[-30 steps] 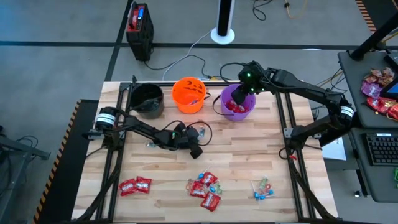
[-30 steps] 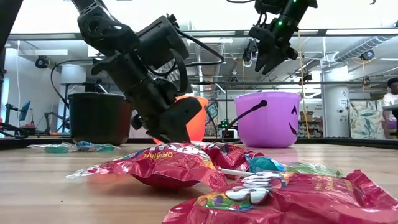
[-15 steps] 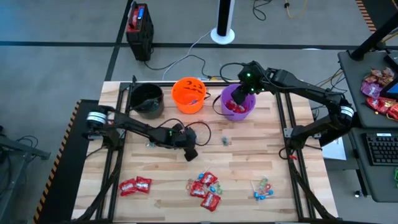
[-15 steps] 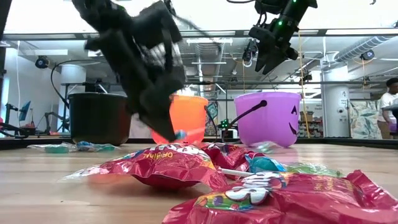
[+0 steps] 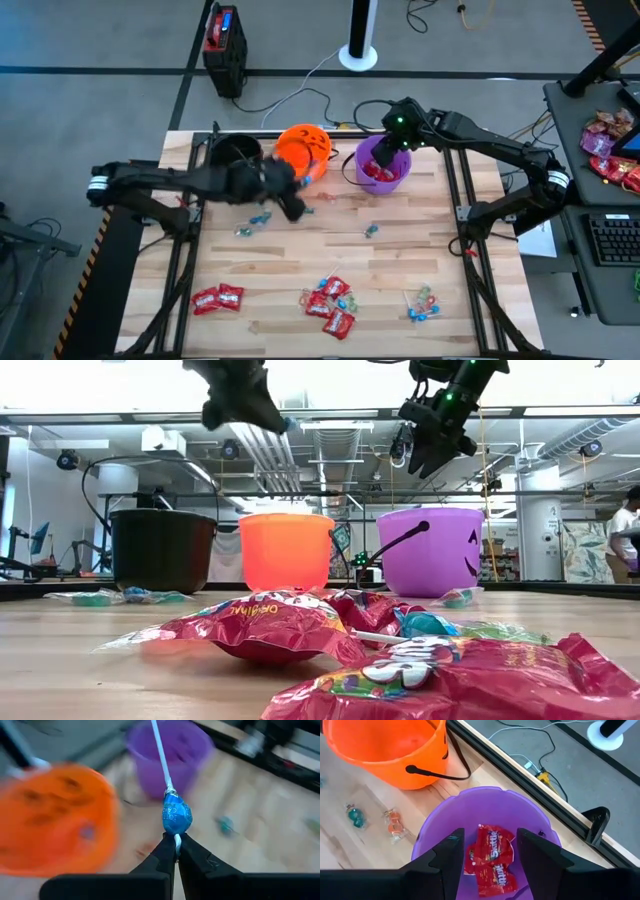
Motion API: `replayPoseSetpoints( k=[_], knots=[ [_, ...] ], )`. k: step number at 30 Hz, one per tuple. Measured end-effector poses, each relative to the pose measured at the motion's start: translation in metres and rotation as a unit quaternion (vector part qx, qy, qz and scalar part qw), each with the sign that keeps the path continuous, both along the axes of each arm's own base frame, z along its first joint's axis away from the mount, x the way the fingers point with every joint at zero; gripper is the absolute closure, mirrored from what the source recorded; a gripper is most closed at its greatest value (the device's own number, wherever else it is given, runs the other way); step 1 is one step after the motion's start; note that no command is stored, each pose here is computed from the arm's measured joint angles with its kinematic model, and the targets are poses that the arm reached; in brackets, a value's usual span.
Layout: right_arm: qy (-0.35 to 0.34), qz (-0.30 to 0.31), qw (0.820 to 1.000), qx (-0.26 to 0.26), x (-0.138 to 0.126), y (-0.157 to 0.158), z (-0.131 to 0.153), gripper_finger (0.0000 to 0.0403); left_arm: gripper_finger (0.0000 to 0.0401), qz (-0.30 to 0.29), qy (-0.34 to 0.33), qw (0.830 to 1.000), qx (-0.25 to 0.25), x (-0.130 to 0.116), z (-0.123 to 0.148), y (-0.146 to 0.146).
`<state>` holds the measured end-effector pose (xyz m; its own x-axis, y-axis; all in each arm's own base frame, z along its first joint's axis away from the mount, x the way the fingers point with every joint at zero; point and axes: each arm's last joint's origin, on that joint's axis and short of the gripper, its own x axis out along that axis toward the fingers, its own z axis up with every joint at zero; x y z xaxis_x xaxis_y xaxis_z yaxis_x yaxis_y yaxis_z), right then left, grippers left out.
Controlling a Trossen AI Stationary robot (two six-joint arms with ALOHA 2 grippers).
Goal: Sort candy by brand, put in halloween buckets
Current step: Put the blue candy into the orange bucket
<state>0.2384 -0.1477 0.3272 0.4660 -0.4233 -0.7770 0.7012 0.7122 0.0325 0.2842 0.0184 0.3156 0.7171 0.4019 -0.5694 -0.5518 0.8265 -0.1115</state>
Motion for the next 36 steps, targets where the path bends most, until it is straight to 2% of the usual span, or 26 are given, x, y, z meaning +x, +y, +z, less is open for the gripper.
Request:
replayPoseSetpoints(
  k=[5,11,15,17,20,22,23,29,36],
  knots=[
    [-0.009,0.002,1.000,-0.007,0.002,-0.001,0.001,0.0229,0.0401,0.044,0.037,0.998,0.027,-0.008,0.032,0.051],
    [-0.018,-0.018,1.000,-0.005,-0.001,-0.007,0.002,0.0229,0.0401,-0.016,0.121,0.992,-0.012,-0.021,0.040,0.117],
    [-0.029,-0.050,0.998,0.003,-0.006,-0.015,0.002,0.0229,0.0401,-0.056,0.147,0.987,-0.020,-0.013,0.047,0.149],
    [-0.036,-0.068,0.997,0.007,-0.009,-0.019,0.002,0.0229,0.0401,-0.093,0.184,0.978,-0.001,-0.004,0.049,0.158],
    [-0.040,-0.093,0.995,0.017,-0.010,-0.026,0.000,0.0229,0.0401,-0.178,0.286,0.942,0.004,0.002,0.038,0.170],
    [-0.038,-0.102,0.994,0.022,-0.010,-0.030,-0.003,0.0229,0.0401,-0.219,0.328,0.919,0.002,0.005,0.028,0.178],
    [-0.036,-0.107,0.993,0.025,-0.010,-0.032,-0.005,0.0229,0.0401,-0.230,0.337,0.913,0.003,0.006,0.024,0.183],
    [-0.015,-0.124,0.991,0.047,-0.002,-0.043,-0.023,0.0229,0.0401,-0.259,0.333,0.907,0.005,0.017,0.006,0.202],
    [0.011,-0.127,0.989,0.077,0.010,-0.051,-0.045,0.0229,0.0401,-0.261,0.335,0.905,0.004,0.023,-0.001,0.208]
  ],
)
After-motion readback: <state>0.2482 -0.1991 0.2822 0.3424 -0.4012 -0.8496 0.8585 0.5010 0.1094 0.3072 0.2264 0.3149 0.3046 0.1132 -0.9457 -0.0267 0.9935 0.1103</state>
